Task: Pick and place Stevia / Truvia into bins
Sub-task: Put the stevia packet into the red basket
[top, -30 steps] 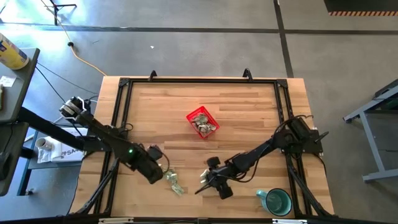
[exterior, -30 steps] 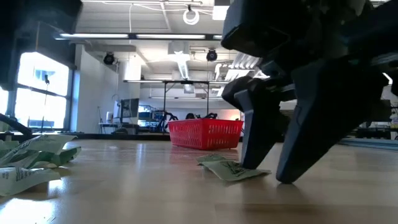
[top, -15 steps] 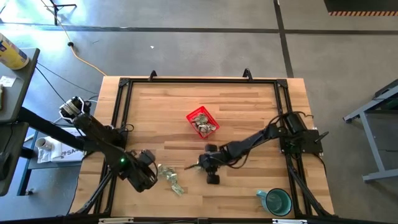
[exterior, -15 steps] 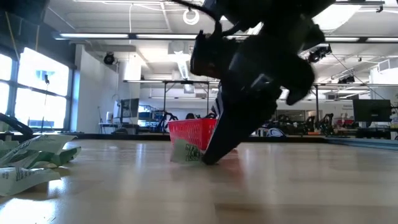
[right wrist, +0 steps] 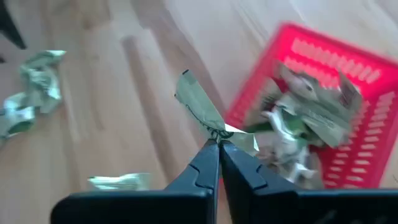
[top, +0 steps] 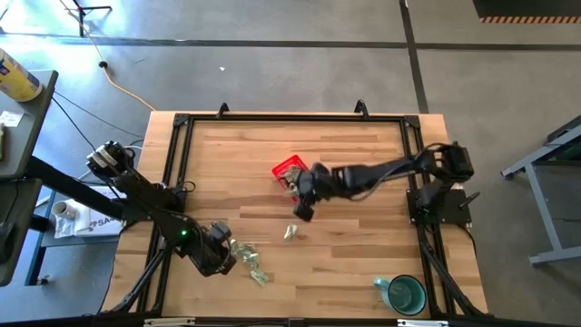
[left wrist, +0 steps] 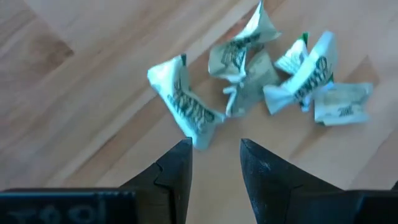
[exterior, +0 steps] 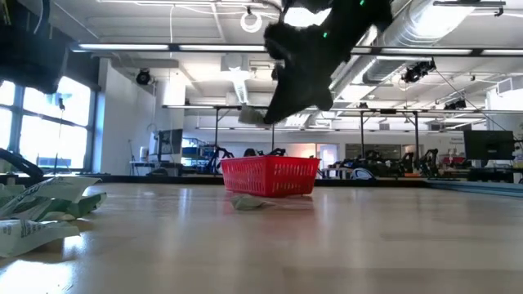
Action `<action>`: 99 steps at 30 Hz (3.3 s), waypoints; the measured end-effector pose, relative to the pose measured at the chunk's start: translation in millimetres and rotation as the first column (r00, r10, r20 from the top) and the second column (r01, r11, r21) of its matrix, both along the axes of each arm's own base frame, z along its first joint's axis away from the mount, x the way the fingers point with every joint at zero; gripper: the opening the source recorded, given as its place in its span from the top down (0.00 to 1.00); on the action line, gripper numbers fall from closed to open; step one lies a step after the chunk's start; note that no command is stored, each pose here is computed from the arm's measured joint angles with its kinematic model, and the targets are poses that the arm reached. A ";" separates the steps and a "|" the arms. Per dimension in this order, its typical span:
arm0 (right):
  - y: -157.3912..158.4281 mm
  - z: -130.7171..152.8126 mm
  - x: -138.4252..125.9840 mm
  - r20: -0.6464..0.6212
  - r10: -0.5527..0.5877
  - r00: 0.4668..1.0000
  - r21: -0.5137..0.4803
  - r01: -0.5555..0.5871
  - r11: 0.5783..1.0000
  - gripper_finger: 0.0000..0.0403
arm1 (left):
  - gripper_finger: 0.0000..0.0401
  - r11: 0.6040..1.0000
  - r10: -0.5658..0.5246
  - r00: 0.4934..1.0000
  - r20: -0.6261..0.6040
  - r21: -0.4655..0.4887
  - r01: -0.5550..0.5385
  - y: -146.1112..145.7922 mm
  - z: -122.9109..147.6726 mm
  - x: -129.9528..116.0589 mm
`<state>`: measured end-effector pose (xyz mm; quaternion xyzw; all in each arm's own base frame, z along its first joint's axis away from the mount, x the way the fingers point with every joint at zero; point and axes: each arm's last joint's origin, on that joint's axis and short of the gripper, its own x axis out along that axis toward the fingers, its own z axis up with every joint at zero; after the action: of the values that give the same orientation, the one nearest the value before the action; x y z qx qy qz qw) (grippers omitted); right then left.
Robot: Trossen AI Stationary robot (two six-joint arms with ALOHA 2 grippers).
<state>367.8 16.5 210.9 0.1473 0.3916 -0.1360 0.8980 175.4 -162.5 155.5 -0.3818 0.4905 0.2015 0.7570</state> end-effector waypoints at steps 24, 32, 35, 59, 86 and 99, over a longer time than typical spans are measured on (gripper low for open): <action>45.7 -3.5 -19.1 -0.148 0.183 0.972 0.048 -0.178 0.983 0.37 | 0.81 0.968 -0.139 0.989 -0.042 0.207 0.145 73.1 -15.3 35.7; 79.7 -4.2 -30.2 -0.154 0.103 0.983 0.007 -0.103 0.995 0.37 | 0.92 0.946 -0.240 0.971 -0.015 0.221 0.237 115.4 2.4 58.2; 87.6 -4.9 -34.6 -0.165 0.090 0.982 -0.013 -0.093 0.996 0.37 | 0.95 0.928 -0.277 0.958 0.077 0.278 0.246 129.7 30.0 72.6; 87.4 -55.9 16.8 -0.025 0.381 0.924 -0.143 -0.380 0.914 0.37 | 0.31 0.933 -0.353 0.926 0.132 0.123 0.338 187.1 80.0 76.7; 57.9 -67.0 7.5 -0.296 0.400 0.867 0.113 -0.384 0.916 0.94 | 0.63 0.961 -0.217 0.974 0.066 0.191 0.201 65.9 84.1 3.4; -20.3 25.0 -3.6 -0.100 0.014 0.995 -0.140 -0.028 0.990 0.90 | 0.73 0.900 -0.371 0.928 -0.028 0.235 0.367 49.4 39.8 46.2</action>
<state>364.2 -3.8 235.9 0.0723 0.4266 -0.1611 0.8870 221.6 -113.1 195.3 -0.1907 0.5199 0.1080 0.8257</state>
